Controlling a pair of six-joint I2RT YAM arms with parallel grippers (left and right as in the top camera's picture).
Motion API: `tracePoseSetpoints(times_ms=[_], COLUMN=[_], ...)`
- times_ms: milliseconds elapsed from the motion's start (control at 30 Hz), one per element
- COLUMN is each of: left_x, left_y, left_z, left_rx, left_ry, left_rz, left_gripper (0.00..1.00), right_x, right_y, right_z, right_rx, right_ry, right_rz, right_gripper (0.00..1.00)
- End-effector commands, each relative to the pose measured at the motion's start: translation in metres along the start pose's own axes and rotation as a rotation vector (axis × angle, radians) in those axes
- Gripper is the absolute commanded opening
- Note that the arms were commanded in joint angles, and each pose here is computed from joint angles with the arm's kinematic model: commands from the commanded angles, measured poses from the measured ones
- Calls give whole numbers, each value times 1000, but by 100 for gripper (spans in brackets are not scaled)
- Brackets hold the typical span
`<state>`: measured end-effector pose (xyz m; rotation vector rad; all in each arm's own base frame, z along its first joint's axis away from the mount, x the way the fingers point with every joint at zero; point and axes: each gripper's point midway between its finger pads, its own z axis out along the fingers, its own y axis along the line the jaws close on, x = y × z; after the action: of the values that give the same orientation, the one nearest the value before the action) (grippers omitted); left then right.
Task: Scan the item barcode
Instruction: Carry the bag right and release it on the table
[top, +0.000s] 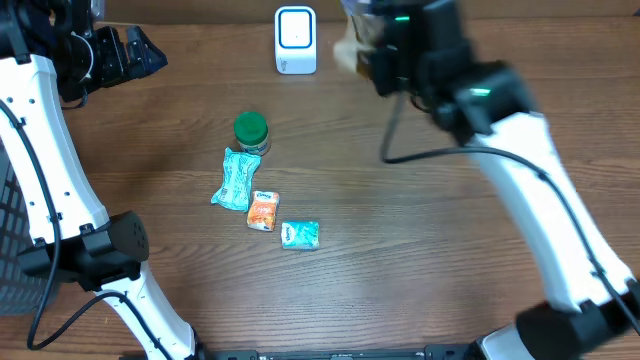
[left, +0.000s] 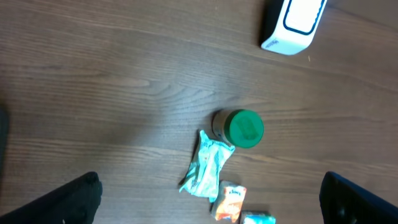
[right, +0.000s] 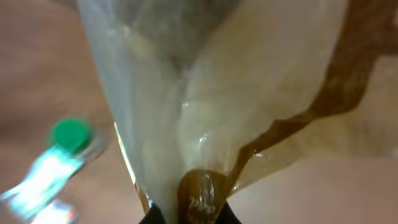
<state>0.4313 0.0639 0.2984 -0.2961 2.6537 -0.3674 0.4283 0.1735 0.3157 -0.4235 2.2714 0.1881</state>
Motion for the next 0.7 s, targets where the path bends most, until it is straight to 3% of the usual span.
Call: tracePoseSetpoints(times_ms=[0, 233, 467, 667], left_x=[1, 1, 1, 1], left_y=[-3, -3, -3, -3], left_z=[1, 1, 1, 1], left_rx=[4, 4, 4, 4], left_ry=[4, 4, 4, 4], left_rz=[8, 8, 8, 8], left_gripper=[99, 100, 100, 100], right_x=[40, 118, 195, 234], right_y=[17, -39, -88, -95], right_z=[-2, 21, 60, 77], right_rx=[-279, -181, -150, -142], right_ry=[195, 414, 463, 472], right_rz=[266, 433, 605, 642], right_gripper=[4, 4, 4, 4])
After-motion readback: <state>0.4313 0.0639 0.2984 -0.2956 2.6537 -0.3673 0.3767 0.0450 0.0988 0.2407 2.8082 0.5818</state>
